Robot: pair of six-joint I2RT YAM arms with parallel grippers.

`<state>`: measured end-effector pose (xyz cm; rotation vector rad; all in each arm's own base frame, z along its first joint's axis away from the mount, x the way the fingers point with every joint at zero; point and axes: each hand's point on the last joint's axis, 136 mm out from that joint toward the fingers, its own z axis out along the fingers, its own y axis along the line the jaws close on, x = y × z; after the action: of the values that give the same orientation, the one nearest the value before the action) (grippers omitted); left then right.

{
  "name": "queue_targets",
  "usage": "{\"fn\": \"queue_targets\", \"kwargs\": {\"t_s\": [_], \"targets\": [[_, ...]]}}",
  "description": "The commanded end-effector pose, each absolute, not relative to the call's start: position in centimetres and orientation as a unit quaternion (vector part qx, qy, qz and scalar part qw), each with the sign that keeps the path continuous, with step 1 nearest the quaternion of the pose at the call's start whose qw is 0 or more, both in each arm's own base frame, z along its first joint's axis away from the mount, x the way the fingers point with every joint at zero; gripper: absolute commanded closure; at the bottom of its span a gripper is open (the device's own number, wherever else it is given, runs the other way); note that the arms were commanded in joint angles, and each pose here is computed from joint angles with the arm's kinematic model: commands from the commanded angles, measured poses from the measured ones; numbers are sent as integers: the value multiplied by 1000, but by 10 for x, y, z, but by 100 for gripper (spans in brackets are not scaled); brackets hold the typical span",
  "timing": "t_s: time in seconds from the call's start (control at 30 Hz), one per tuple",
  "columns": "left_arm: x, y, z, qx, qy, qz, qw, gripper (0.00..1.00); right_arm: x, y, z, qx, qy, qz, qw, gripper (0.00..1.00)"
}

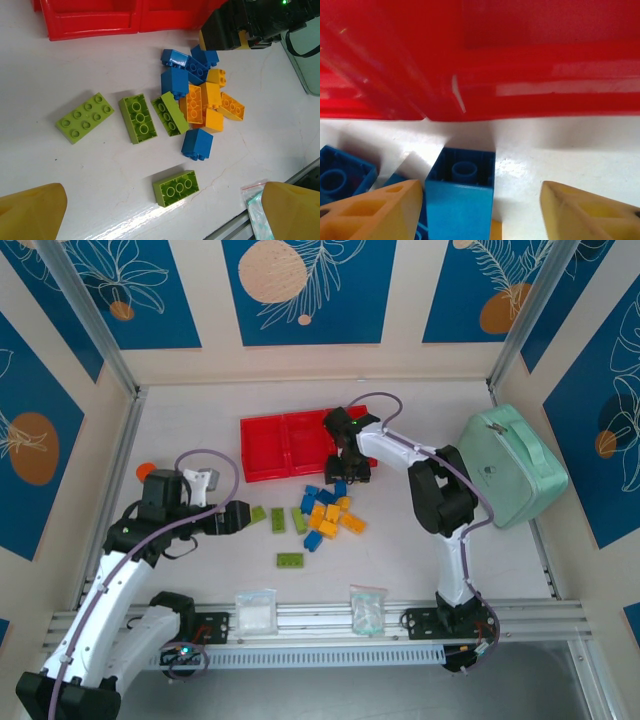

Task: Sort the legos into containers by color
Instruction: Pick up the lego from the center of the table.

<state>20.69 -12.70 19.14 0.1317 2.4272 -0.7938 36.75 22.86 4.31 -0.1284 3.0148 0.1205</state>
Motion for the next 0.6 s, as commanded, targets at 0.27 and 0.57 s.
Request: {"fn": "queue_targets", "kwargs": {"t_s": [0.27, 0.57], "targets": [[205, -130, 191, 60, 909, -296, 287, 1, 366, 232, 34, -73, 996, -2, 59, 58], [206, -129, 191, 59, 909, -295, 287, 1, 360, 262, 126, -126, 981, 24, 143, 72]]}}
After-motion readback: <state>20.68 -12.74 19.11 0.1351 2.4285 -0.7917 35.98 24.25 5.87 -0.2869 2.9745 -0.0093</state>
